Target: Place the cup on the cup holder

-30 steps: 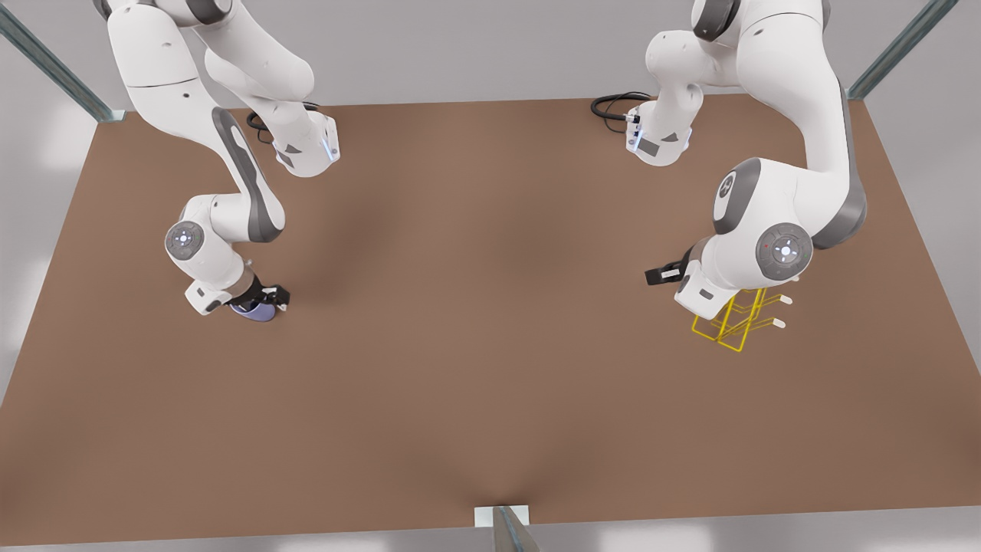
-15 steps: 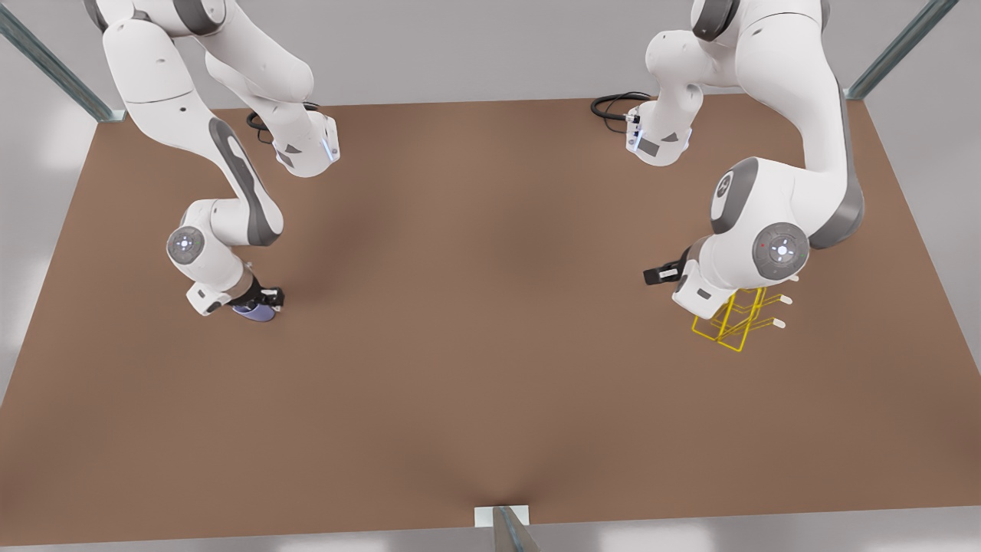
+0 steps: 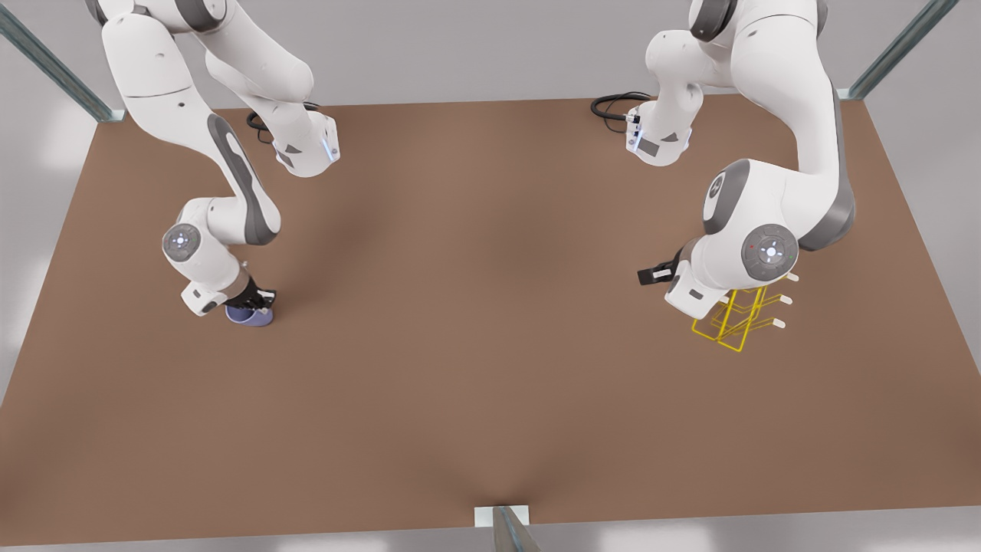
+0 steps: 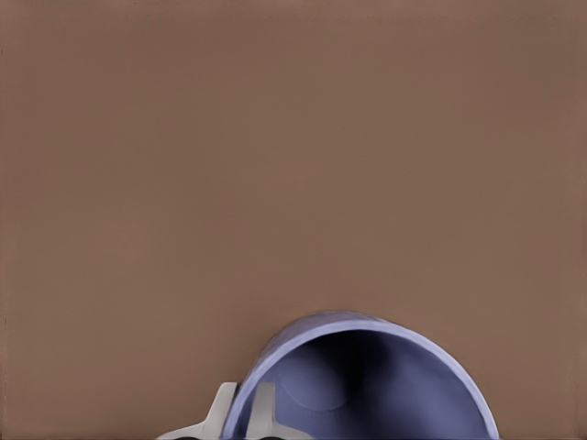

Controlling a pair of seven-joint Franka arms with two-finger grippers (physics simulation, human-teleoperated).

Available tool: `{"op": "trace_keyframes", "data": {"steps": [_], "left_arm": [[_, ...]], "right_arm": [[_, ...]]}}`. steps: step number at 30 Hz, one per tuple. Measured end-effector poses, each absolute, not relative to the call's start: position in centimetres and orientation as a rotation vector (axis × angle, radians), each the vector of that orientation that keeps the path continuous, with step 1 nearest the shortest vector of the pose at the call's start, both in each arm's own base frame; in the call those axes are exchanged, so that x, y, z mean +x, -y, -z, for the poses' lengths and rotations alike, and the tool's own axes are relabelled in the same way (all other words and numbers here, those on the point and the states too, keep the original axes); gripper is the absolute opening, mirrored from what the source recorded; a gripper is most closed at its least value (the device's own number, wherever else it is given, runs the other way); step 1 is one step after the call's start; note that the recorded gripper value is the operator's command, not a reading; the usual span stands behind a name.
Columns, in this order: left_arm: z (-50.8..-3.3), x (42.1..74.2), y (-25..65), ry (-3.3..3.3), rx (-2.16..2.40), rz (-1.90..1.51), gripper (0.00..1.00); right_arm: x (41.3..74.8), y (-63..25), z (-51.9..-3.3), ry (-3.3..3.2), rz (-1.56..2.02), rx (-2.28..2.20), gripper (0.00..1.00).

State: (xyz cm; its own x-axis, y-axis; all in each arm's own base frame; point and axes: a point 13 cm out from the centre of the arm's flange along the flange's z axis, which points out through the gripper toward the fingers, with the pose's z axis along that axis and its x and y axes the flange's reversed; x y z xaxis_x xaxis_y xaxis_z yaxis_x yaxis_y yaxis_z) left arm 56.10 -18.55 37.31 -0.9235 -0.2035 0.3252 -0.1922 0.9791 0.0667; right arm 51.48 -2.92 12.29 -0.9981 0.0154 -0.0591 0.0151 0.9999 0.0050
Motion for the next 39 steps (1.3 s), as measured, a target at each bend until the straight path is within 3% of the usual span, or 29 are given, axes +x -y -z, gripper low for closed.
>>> {"op": "trace_keyframes", "data": {"steps": [6, 12, 19, 26, 34, 39], "left_arm": [[-37.3, 56.1, 18.5, 2.788, 0.296, 0.051, 1.0], [-37.3, 56.1, 18.5, 2.787, 0.303, 0.051, 1.0], [-37.2, 56.0, 18.7, 2.787, 0.304, 0.053, 1.0], [-36.3, 56.1, 19.9, 2.771, 0.299, 0.036, 1.0], [-34.5, 57.5, 25.4, 2.808, 0.322, -0.045, 1.0], [-34.2, 58.3, 27.5, 2.852, 0.387, -0.033, 1.0]], "right_arm": [[58.7, 1.8, -21.4, -3.049, 0.005, -0.009, 0.21], [62.2, -6.3, -24.5, -3.11, -0.059, -0.149, 0.21], [61.1, -22.7, -24.5, -3.161, -0.142, -0.331, 0.21], [63.8, -31.2, -23.8, -3.179, -0.345, -0.213, 0.21], [63.4, -45.1, -18.9, -3.115, -1.043, 0.072, 0.21], [64.0, -50.2, -19.0, -2.997, -1.41, 0.242, 0.21]]}}
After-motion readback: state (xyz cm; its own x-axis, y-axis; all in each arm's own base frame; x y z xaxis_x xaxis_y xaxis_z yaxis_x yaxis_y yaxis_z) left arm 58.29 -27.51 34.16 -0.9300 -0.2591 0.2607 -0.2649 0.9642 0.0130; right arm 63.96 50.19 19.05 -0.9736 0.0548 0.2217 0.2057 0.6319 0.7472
